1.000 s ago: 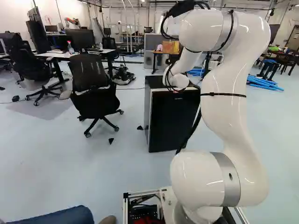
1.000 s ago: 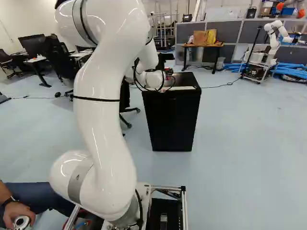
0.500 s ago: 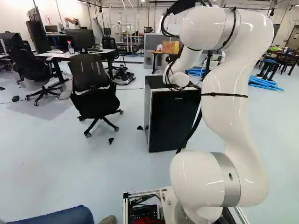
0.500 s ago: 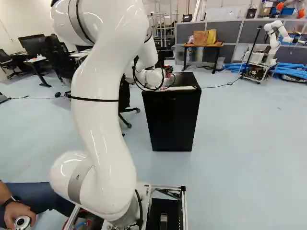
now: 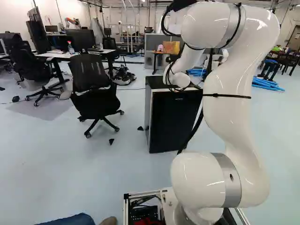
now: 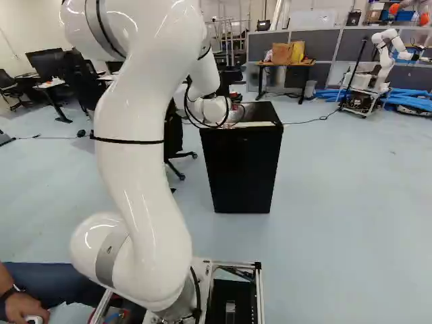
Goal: Grab a drink from the fridge
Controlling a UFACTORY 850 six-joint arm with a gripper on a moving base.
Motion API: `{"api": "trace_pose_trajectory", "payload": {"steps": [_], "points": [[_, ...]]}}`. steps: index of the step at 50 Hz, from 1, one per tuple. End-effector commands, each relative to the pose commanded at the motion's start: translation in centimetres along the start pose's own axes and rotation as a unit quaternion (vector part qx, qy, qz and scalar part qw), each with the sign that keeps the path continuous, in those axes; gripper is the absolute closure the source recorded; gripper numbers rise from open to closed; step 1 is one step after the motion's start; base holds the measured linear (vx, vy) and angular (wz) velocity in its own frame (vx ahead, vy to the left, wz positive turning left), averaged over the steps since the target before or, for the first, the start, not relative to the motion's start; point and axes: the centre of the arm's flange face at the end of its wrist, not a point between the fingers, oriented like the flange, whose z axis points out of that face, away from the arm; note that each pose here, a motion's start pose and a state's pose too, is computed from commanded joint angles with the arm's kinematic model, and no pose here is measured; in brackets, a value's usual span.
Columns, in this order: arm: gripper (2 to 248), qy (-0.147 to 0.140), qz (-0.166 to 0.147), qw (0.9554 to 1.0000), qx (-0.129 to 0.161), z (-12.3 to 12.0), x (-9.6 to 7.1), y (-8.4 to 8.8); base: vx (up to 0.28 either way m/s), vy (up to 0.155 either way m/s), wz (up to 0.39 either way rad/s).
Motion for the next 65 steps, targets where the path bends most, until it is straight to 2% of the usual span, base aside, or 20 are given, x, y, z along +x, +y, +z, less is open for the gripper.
{"api": "trace_pose_trajectory", "payload": {"steps": [17,33,49,65], "points": [[150,-0.007,0.001,1.0,0.006,-2.8,0.0,-1.0,0.0,0.0,0.0],[150,-0.017,0.001,0.9998,0.014,-6.5,-0.3,-2.1,0.0,0.0,0.0],[150,-0.03,0.002,0.9993,0.023,-11.3,-1.1,-3.4,0.0,0.0,0.0],[150,-0.045,0.002,0.9984,0.034,-17.3,-2.6,-4.7,0.0,0.0,0.0]]}}
